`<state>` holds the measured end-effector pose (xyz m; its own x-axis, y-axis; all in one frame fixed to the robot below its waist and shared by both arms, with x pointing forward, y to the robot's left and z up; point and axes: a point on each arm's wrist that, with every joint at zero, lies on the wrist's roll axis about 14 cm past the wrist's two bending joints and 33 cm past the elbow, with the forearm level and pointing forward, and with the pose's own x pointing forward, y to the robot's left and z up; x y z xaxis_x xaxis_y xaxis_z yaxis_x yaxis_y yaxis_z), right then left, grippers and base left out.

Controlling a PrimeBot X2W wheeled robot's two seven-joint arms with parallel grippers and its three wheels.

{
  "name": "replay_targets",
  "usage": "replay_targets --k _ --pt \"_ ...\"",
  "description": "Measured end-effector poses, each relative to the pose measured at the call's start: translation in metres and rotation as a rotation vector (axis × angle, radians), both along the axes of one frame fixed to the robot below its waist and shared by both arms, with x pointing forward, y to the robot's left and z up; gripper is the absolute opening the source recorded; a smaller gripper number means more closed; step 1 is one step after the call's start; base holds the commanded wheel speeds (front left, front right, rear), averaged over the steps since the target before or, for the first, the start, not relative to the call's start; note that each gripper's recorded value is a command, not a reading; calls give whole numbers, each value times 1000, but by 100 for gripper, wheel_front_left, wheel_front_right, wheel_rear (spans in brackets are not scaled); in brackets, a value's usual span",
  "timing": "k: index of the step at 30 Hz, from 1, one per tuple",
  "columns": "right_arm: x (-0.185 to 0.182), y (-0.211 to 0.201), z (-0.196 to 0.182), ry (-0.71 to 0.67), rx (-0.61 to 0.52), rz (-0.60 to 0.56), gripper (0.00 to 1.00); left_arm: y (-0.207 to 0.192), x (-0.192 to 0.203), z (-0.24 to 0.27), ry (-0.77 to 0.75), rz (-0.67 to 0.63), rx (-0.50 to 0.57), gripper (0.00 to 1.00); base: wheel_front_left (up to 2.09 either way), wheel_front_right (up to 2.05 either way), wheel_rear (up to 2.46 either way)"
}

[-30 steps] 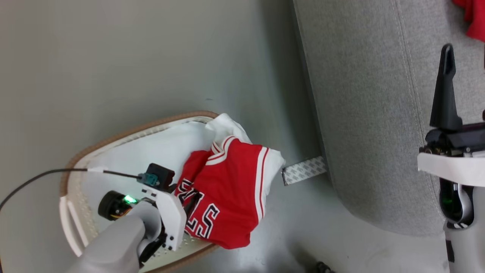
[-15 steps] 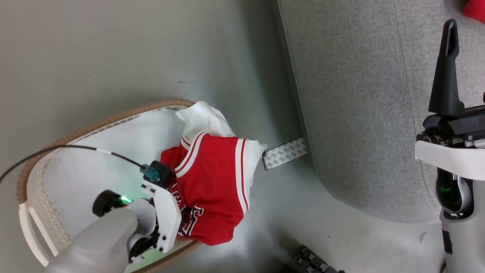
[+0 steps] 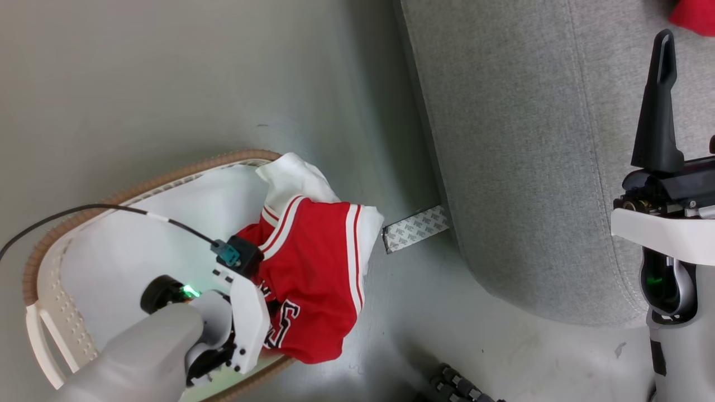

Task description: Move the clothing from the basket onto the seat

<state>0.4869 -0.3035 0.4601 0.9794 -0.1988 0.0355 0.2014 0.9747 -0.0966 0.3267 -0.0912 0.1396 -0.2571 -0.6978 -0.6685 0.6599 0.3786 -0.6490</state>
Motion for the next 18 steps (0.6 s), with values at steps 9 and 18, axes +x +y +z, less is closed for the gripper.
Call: replay_targets --k 9,18 --pt "-5 -3 23 -53 2 -11 100 -9 23 29 -95 82 -71 0 0 0 0" --pt "-25 3 46 -97 23 -16 100 -9 46 93 -235 204 -172 0 0 0 0"
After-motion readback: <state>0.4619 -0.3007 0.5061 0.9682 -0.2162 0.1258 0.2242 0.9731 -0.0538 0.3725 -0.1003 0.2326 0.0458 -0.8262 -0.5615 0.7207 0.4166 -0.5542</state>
